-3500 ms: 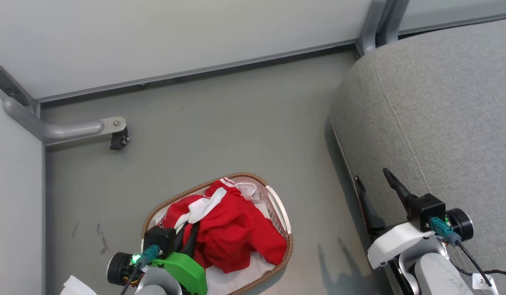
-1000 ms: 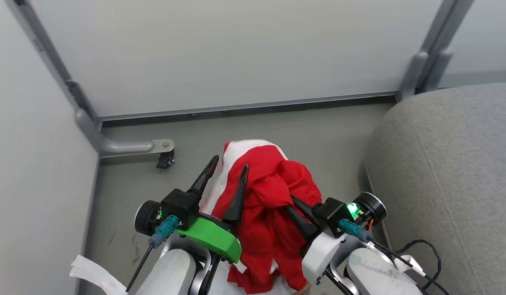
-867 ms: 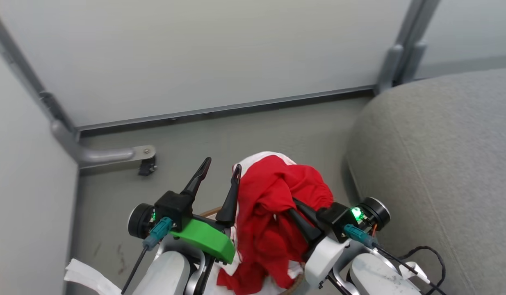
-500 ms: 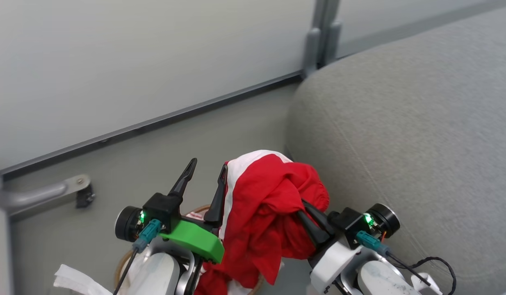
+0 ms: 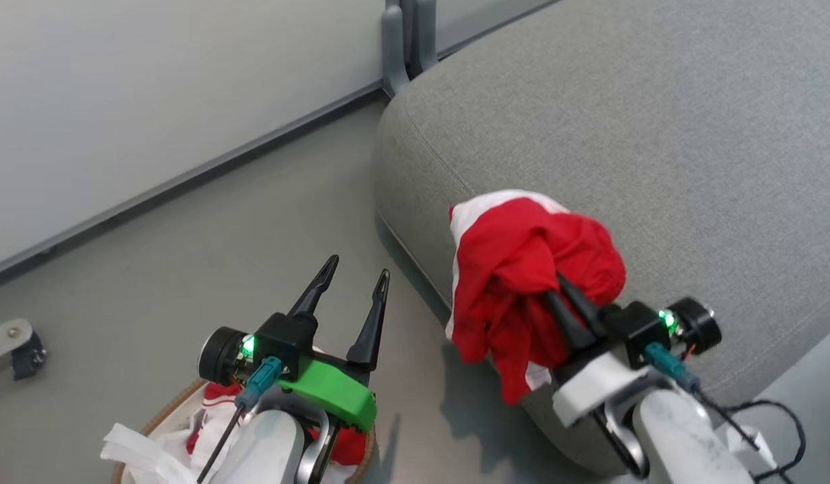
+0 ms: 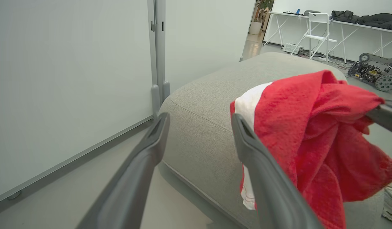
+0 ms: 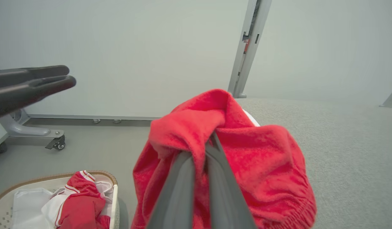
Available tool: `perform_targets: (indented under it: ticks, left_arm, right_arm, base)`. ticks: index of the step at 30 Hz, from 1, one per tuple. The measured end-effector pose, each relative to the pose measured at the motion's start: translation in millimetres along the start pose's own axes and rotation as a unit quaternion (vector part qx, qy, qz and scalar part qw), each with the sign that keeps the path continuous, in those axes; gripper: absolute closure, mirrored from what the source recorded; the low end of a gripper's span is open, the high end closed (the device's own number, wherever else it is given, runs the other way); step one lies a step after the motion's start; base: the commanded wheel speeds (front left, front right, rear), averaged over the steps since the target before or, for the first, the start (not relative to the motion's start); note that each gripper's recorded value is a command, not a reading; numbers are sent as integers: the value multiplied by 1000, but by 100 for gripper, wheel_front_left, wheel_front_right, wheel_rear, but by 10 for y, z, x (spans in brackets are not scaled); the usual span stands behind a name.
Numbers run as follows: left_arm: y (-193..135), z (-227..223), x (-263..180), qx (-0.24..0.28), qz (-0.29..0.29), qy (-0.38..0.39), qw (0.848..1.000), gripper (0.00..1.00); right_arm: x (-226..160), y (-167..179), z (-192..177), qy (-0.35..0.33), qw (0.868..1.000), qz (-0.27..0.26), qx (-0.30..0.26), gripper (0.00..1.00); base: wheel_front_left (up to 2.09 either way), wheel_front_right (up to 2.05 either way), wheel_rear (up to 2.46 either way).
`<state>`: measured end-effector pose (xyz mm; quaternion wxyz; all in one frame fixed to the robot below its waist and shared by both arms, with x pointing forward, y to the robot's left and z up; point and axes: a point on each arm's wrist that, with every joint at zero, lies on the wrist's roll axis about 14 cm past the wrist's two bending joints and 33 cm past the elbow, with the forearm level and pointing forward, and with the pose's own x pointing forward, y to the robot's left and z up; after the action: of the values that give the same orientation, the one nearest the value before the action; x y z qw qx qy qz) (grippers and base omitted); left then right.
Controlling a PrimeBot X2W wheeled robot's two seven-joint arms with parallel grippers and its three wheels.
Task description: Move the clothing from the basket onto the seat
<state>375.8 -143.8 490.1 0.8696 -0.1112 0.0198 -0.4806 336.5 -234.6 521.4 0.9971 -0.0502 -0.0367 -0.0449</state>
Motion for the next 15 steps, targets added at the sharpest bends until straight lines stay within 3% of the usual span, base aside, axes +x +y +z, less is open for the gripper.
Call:
perform_targets:
  ticks: [7,15]
  left_arm:
    - [38,-185,40,-14,-18,12,1000,0]
    - [303,-299,93,-14,-28,10,999,0]
  right_arm:
    - [430,-591,342,-27,992,-27,-118,100]
    - [1109,-1400,916,-59,964,-88,-243,100]
  base:
    - [0,0,0]
    - [0,0,0]
